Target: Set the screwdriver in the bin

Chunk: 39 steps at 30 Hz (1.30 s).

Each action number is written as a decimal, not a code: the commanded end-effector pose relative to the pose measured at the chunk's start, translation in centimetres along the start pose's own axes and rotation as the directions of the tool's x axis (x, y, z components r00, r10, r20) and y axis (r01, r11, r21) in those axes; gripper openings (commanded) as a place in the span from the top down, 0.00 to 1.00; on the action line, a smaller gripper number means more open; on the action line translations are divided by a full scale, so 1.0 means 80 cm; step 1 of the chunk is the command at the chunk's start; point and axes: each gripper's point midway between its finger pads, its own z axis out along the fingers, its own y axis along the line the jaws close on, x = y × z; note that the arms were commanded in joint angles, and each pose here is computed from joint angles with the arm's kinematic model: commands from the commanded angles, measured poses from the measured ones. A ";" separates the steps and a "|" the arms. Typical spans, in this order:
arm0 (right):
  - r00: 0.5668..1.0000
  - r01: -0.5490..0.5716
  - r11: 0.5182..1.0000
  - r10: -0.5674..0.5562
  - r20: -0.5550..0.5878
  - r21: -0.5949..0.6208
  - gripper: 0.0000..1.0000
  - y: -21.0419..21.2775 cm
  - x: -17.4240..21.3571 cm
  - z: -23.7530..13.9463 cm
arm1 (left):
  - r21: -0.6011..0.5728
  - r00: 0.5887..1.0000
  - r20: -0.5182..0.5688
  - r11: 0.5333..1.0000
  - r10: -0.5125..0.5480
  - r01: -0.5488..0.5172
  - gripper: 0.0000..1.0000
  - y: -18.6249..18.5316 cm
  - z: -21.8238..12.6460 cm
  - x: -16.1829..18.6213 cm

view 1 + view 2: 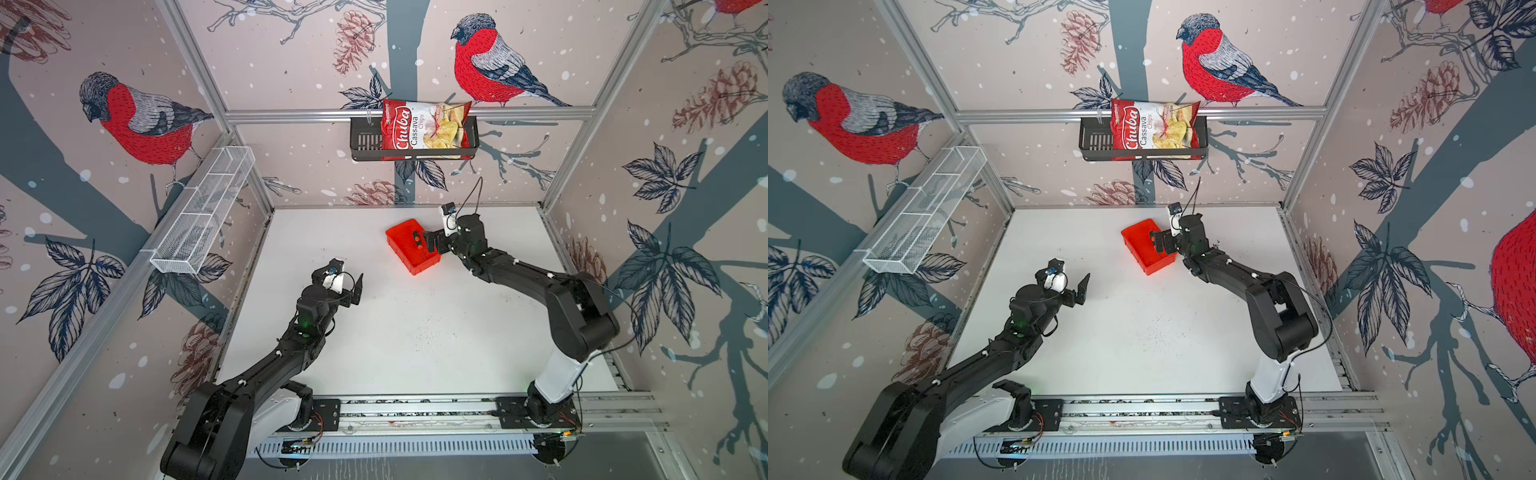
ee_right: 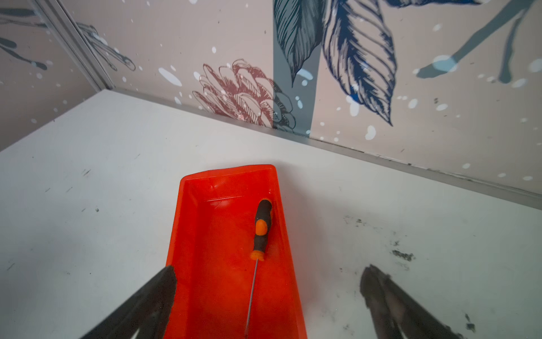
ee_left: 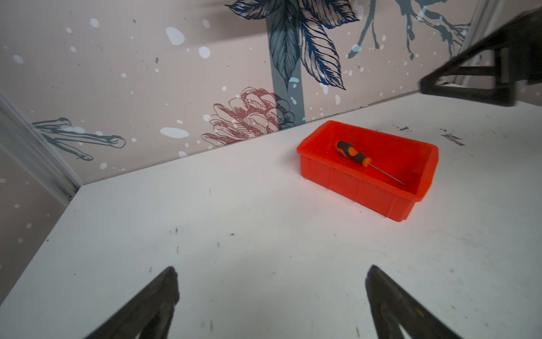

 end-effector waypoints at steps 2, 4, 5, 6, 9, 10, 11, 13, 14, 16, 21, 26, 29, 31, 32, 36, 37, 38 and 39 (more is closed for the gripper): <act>0.993 -0.048 0.995 0.038 0.116 0.086 0.00 -0.039 -0.013 -0.045 | -0.113 0.995 0.090 0.992 -0.051 0.062 0.02 0.039 -0.001 -0.015; 0.990 -0.062 0.990 0.044 0.135 0.128 0.00 -0.059 -0.006 -0.069 | -0.148 0.993 0.094 0.986 -0.066 0.079 0.02 0.051 -0.001 -0.009; 0.989 -0.069 0.987 0.048 0.139 0.148 0.00 -0.069 0.002 -0.080 | -0.166 0.993 0.099 0.982 -0.070 0.086 0.02 0.058 -0.001 -0.006; 0.988 -0.076 0.983 0.051 0.147 0.167 0.00 -0.078 0.006 -0.091 | -0.176 0.992 0.100 0.980 -0.072 0.089 0.02 0.061 -0.001 -0.004; 0.987 -0.091 0.966 0.054 0.154 0.243 0.00 -0.110 0.026 -0.122 | -0.207 0.993 0.094 0.974 -0.072 0.091 0.02 0.070 0.002 0.005; 0.987 -0.095 0.958 0.054 0.152 0.270 0.00 -0.121 0.034 -0.131 | -0.217 0.993 0.090 0.972 -0.071 0.089 0.02 0.073 0.003 0.009; 0.986 -0.100 0.949 0.054 0.158 0.298 0.00 -0.131 0.040 -0.143 | -0.227 0.994 0.086 0.970 -0.068 0.086 0.02 0.075 0.003 0.013; 0.986 -0.110 0.931 0.059 0.154 0.347 0.00 -0.151 0.060 -0.158 | -0.252 0.994 0.089 0.964 -0.067 0.088 0.02 0.081 0.003 0.020; 0.983 -0.121 0.920 0.059 0.174 0.373 0.00 -0.161 0.061 -0.172 | -0.265 0.994 0.088 0.960 -0.069 0.090 0.02 0.084 0.002 0.024; 0.983 -0.135 0.898 0.066 0.173 0.418 0.00 -0.178 0.077 -0.187 | -0.284 0.994 0.088 0.955 -0.067 0.090 0.02 0.088 0.002 0.030; 0.979 -0.173 0.855 0.093 0.184 0.488 0.00 -0.210 0.111 -0.208 | -0.315 0.995 0.092 0.947 -0.032 0.060 0.02 0.096 0.006 0.029; 0.965 -0.228 0.839 0.126 0.231 0.494 0.00 -0.221 0.131 -0.212 | -0.332 0.995 0.100 0.942 -0.025 0.057 0.02 0.106 0.011 0.036; 0.958 -0.254 0.830 0.145 0.247 0.497 0.00 -0.225 0.142 -0.209 | -0.356 0.994 0.100 0.932 -0.039 0.072 0.02 0.114 0.013 0.043; 0.955 -0.266 0.821 0.152 0.255 0.505 0.00 -0.230 0.145 -0.207 | -0.360 0.993 0.104 0.928 -0.058 0.092 0.02 0.120 0.013 0.047; 0.955 -0.270 0.819 0.161 0.249 0.506 0.00 -0.232 0.145 -0.204 | -0.359 0.992 0.109 0.928 -0.060 0.096 0.02 0.120 0.012 0.050; 0.957 -0.263 0.814 0.154 0.244 0.519 0.00 -0.242 0.143 -0.196 | -0.358 0.994 0.090 0.929 -0.067 0.095 0.02 0.121 0.016 0.057; 0.958 -0.260 0.813 0.148 0.246 0.521 0.00 -0.244 0.142 -0.195 | -0.356 0.993 0.092 0.929 -0.067 0.096 0.02 0.121 0.018 0.056; 0.957 -0.260 0.812 0.144 0.252 0.522 0.00 -0.246 0.144 -0.194 | -0.359 0.993 0.098 0.928 -0.068 0.099 0.02 0.122 0.018 0.055; 0.956 -0.262 0.811 0.145 0.254 0.523 0.00 -0.247 0.147 -0.193 | -0.363 0.993 0.086 0.926 -0.077 0.103 0.02 0.124 0.019 0.058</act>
